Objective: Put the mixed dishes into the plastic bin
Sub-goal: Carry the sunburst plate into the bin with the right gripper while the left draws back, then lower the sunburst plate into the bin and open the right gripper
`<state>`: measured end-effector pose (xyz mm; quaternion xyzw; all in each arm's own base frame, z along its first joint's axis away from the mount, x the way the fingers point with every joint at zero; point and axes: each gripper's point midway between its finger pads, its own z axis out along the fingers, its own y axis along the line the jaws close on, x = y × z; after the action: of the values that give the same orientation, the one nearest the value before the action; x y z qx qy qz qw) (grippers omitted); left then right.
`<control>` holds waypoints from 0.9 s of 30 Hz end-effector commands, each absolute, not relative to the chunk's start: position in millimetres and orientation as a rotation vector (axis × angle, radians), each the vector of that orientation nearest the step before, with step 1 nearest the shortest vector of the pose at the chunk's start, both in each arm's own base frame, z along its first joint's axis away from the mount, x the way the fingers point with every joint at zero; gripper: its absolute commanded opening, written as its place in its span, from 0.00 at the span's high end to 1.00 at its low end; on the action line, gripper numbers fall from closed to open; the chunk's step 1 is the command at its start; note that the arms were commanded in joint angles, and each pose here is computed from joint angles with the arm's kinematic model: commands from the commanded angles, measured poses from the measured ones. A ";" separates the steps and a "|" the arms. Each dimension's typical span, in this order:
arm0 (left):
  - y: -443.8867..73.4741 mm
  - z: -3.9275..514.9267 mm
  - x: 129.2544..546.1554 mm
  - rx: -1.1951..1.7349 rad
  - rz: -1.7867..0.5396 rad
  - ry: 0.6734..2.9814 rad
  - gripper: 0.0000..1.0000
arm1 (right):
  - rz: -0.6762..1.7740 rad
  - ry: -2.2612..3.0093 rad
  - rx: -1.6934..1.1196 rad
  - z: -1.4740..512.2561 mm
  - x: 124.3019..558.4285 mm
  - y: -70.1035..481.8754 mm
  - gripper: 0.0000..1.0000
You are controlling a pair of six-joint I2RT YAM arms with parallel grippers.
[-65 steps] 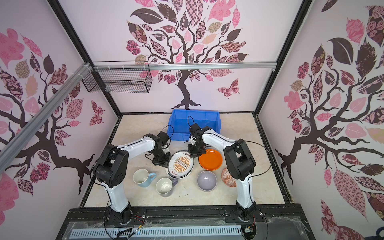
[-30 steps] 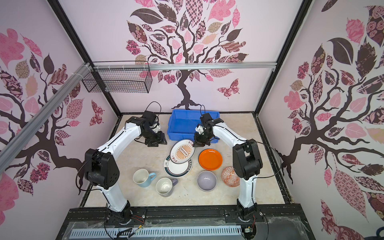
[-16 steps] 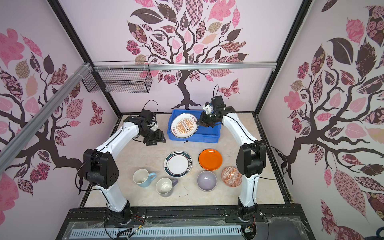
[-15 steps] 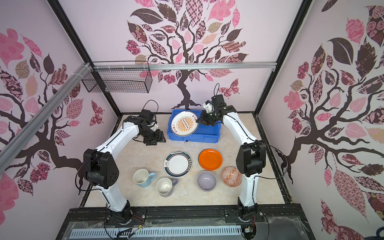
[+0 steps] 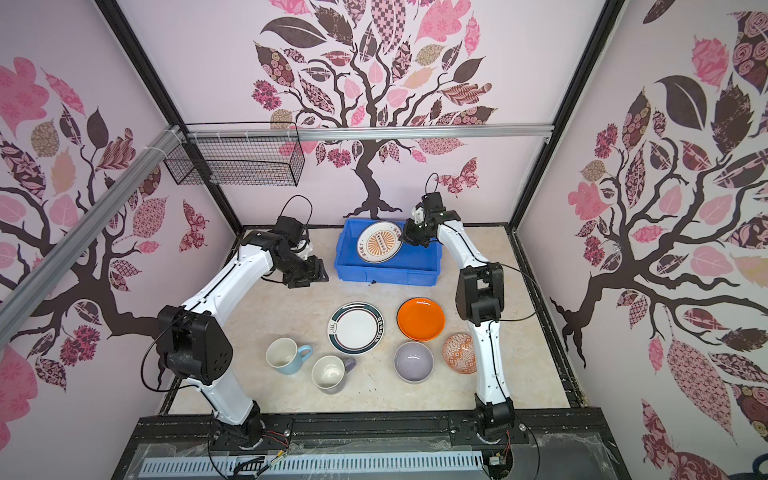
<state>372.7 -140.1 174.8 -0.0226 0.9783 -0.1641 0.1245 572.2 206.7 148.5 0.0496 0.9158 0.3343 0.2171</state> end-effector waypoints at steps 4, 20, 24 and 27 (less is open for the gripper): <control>-133.9 176.8 365.7 -0.071 -0.452 2.861 0.33 | 0.950 2.533 0.162 121.3 593.7 212.9 0.99; -129.8 169.4 356.9 -0.078 -0.427 2.898 0.35 | 0.993 2.627 0.146 61.4 590.1 237.1 0.94; -130.1 168.4 355.3 -0.073 -0.430 2.908 0.35 | 1.006 2.648 0.130 57.4 584.4 243.7 0.76; -130.4 167.5 353.2 -0.073 -0.435 2.915 0.35 | 0.993 2.656 0.123 57.9 581.7 242.7 0.66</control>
<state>362.9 -134.4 169.7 -0.0255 0.9827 -0.1493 0.1063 586.7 237.0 68.6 0.0513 0.9223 0.3454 0.1656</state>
